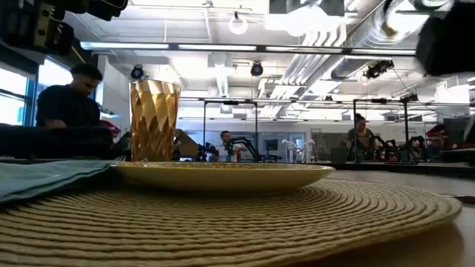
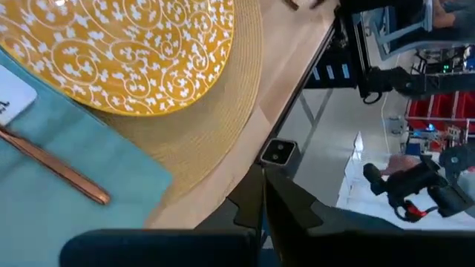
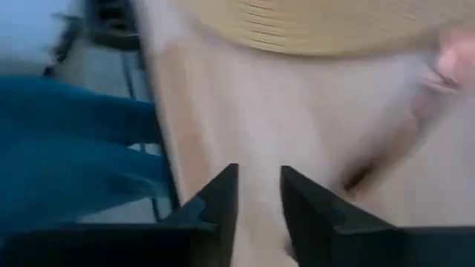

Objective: Set table place
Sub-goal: Put the knife to the right of the yellow patterned plate on the mat

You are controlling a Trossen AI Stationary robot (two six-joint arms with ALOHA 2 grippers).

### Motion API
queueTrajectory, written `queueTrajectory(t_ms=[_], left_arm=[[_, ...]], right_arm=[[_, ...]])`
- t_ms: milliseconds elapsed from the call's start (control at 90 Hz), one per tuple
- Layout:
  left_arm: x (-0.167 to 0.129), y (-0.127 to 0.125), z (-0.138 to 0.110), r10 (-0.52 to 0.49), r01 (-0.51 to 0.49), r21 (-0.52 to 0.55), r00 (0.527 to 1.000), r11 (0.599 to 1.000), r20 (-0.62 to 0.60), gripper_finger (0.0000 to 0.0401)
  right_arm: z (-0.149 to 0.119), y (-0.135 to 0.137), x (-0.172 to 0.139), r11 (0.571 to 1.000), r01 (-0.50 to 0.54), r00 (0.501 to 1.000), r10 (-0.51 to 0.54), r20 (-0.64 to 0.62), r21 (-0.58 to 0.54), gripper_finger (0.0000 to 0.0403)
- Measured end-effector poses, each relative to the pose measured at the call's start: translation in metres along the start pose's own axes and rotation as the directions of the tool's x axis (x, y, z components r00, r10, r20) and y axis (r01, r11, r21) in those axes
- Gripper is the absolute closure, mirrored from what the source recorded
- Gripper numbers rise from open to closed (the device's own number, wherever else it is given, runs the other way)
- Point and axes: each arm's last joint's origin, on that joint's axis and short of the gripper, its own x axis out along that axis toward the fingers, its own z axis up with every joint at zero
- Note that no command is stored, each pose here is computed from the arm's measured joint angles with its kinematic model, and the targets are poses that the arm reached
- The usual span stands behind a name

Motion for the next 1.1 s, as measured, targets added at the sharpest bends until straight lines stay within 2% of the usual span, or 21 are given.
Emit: queueTrajectory(t_ms=[133,244,356,478,589,700,944,1100], left_arm=[[0.000,0.000,-0.001,-0.007,0.006,-0.022,0.999,1.000,-0.039,0.0401],[0.000,0.000,-0.002,-0.008,0.006,-0.044,0.999,0.999,-0.050,0.0401],[0.000,0.000,-0.002,-0.008,0.004,-0.081,0.999,0.997,-0.050,0.0401],[0.000,0.000,-0.002,-0.006,0.000,-0.121,0.999,0.993,-0.048,0.0401],[0.000,0.001,-0.002,0.001,-0.009,-0.167,0.999,0.986,-0.048,0.0401],[0.000,0.001,-0.002,0.001,-0.011,-0.206,0.999,0.978,-0.048,0.0401],[0.000,0.001,-0.002,0.002,-0.012,-0.220,0.999,0.975,-0.047,0.0401],[0.000,0.001,-0.002,0.005,-0.013,-0.179,0.999,0.984,-0.046,0.0401]], right_arm=[[-0.016,0.022,-0.002,0.987,0.067,0.990,-0.048,0.135,-0.146,0.0250],[-0.028,0.032,-0.002,0.942,0.248,0.946,-0.186,0.265,-0.225,0.0236],[-0.039,0.032,0.008,0.891,0.409,0.864,-0.307,0.400,-0.199,0.0233],[-0.048,0.023,0.030,0.867,0.485,0.794,-0.380,0.475,-0.118,0.0233],[-0.053,0.018,0.047,0.821,0.558,0.742,-0.426,0.518,-0.124,0.0233],[-0.056,0.015,0.059,0.809,0.580,0.718,-0.453,0.528,-0.095,0.0232],[-0.069,0.001,0.068,0.835,0.535,0.657,-0.507,0.558,0.129,0.0233],[-0.068,0.004,0.063,0.819,0.557,0.652,-0.534,0.538,0.138,0.0233]])
